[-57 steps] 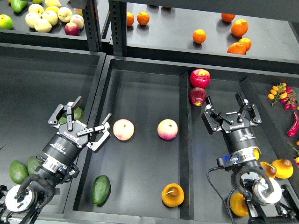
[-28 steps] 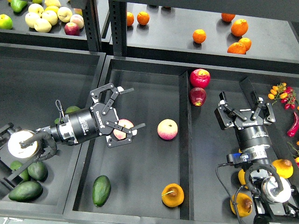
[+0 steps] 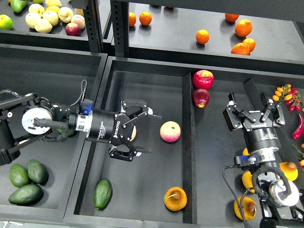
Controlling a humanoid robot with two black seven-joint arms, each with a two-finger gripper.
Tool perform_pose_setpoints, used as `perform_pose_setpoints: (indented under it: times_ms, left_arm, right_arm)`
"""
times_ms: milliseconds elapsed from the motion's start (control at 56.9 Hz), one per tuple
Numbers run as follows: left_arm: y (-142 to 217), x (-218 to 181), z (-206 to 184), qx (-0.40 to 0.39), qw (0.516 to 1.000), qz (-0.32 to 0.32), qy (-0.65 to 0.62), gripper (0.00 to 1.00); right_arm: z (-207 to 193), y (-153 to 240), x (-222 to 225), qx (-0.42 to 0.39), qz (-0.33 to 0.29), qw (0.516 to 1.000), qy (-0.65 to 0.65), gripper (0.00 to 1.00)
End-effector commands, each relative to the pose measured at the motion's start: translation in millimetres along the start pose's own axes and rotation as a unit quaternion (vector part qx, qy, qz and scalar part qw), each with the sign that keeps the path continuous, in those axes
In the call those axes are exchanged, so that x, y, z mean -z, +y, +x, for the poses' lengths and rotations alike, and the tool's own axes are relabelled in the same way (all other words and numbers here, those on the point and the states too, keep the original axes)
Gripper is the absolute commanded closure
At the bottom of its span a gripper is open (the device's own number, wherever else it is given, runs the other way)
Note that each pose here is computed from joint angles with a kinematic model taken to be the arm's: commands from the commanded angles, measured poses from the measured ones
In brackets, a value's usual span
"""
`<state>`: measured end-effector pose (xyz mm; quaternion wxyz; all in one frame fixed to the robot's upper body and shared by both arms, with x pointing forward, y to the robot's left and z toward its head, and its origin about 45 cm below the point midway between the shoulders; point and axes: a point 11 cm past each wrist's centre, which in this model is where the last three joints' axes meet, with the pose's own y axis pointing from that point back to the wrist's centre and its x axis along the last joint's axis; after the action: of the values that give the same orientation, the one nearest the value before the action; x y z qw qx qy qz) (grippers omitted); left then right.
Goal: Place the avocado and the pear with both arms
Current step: 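Lower the left gripper down onto the green avocado nearest the robot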
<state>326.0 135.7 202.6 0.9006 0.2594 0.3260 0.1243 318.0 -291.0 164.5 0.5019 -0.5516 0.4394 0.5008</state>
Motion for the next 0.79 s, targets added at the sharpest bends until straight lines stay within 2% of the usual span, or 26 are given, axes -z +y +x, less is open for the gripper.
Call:
perform_pose_setpoints:
  times_ms: [0, 211, 369, 492, 774]
  left_arm:
    - [-5, 9, 0, -0.014, 0.997, 0.07, -0.036, 0.01]
    - [-25, 38, 3, -0.027, 0.979, 0.188, -0.079, 0.01]
    - [-48, 62, 3, -0.032, 0.946, 0.28, -0.161, 0.01]
    - [-62, 79, -2, -0.021, 0.929, 0.323, -0.182, 0.01]
    - [-75, 85, -1, -0.031, 0.894, 0.384, -0.228, 0.01]
  right_arm:
    - [-2, 0, 0, 0.008, 0.001, 1.0, 0.001, 0.0]
    - [-5, 1, 10, 0.015, 0.015, 1.0, 0.004, 0.0]
    - [-8, 1, 20, 0.019, 0.029, 0.999, 0.004, 0.0]
    - [-8, 2, 21, 0.02, 0.033, 0.999, -0.003, 0.0]
    - [-8, 3, 25, 0.02, 0.039, 0.999, -0.003, 0.0]
